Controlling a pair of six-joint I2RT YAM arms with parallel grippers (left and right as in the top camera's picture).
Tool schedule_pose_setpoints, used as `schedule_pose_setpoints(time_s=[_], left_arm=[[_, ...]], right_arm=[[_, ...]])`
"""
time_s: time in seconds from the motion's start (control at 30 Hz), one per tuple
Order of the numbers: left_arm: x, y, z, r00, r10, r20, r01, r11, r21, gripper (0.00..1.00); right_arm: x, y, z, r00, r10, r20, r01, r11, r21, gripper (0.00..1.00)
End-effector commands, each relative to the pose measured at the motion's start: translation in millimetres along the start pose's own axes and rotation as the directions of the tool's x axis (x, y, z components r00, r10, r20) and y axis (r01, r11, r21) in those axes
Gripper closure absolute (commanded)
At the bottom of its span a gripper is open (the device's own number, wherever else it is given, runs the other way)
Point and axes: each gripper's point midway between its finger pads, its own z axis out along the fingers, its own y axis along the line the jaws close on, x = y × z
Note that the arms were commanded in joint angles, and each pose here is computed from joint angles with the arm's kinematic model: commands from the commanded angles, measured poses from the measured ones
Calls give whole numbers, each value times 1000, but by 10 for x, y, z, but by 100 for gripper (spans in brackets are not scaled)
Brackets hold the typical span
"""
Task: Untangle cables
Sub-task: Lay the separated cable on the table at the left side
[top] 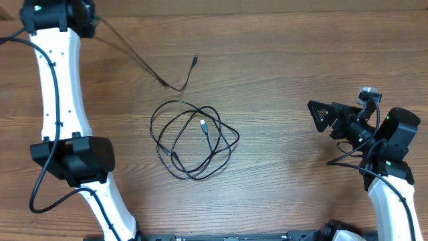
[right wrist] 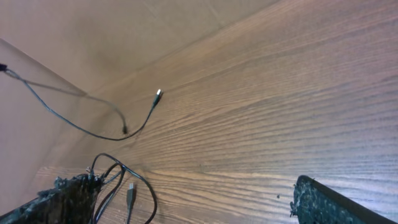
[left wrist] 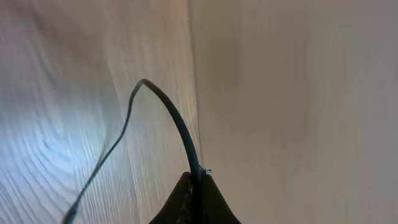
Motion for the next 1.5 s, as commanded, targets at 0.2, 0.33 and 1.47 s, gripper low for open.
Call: schedule_pose_setpoints(time_s=[0.2, 0.33, 1.47], left_arm=[[-702, 265, 30, 924, -217, 315, 240, 970, -35, 96], [-902, 347, 36, 870, -236, 432, 275, 961, -29, 96], [-2170, 2237, 1058, 854, -251, 455, 463, 765, -448, 96]], right_arm=[[-4, -5, -13, 1000, 4, -5, -4, 1000, 1, 0], [1, -6, -13, 1000, 6, -7, -6, 1000, 2, 0], [68, -33, -15, 1000, 7, -30, -7, 1000, 14, 0]])
